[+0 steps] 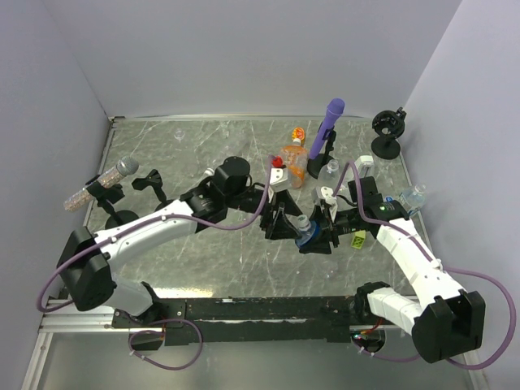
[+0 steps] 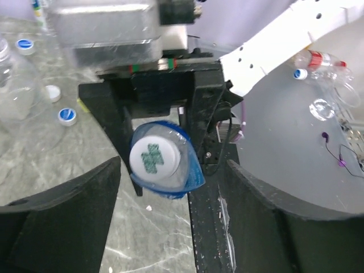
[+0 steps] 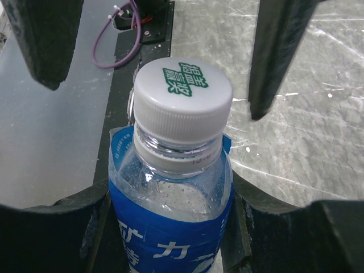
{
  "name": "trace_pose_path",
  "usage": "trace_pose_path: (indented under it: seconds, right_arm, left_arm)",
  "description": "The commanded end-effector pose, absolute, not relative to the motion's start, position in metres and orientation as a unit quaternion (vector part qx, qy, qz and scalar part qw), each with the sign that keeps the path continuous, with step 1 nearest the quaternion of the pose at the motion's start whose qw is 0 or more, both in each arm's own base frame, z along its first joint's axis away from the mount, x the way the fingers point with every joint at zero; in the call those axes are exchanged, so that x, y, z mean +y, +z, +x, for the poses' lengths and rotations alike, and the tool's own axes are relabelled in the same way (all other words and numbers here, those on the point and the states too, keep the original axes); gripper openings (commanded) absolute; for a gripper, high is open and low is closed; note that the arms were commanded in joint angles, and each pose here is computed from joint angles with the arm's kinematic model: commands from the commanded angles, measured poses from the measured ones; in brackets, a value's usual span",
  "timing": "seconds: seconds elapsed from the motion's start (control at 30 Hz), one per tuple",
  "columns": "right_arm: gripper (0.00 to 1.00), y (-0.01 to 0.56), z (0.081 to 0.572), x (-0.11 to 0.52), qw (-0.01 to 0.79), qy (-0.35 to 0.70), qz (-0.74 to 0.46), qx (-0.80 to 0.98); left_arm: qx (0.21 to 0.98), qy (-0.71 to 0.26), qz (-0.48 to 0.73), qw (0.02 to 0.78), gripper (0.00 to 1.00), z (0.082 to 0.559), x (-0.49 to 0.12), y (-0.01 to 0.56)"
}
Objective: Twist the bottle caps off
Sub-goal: Unscrew the bottle cap from the plastic bottle.
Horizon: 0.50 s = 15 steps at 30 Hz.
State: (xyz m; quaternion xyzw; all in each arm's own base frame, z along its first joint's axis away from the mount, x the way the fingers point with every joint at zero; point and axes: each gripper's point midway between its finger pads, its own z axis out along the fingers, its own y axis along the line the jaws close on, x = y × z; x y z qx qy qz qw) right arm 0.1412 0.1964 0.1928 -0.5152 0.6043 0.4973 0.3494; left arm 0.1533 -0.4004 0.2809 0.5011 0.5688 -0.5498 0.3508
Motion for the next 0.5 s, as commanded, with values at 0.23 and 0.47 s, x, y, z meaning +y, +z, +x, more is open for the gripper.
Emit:
trace_pose_path:
  seconds: [0.23,0.47]
  right_arm:
    - [0.14,0.204,0.144,0.201,0.368,0.5,-0.532,0.576]
    - [0.14,0.203,0.144,0.2,0.367,0.5,-0.531,0.578]
  left_arm:
    - [0.52,-0.564,0.539,0.347,0.48,0.154,-0.415,0.306]
    - [0.54,-0.551,0.545,0.328,0.5,0.153,-0.411,0.293]
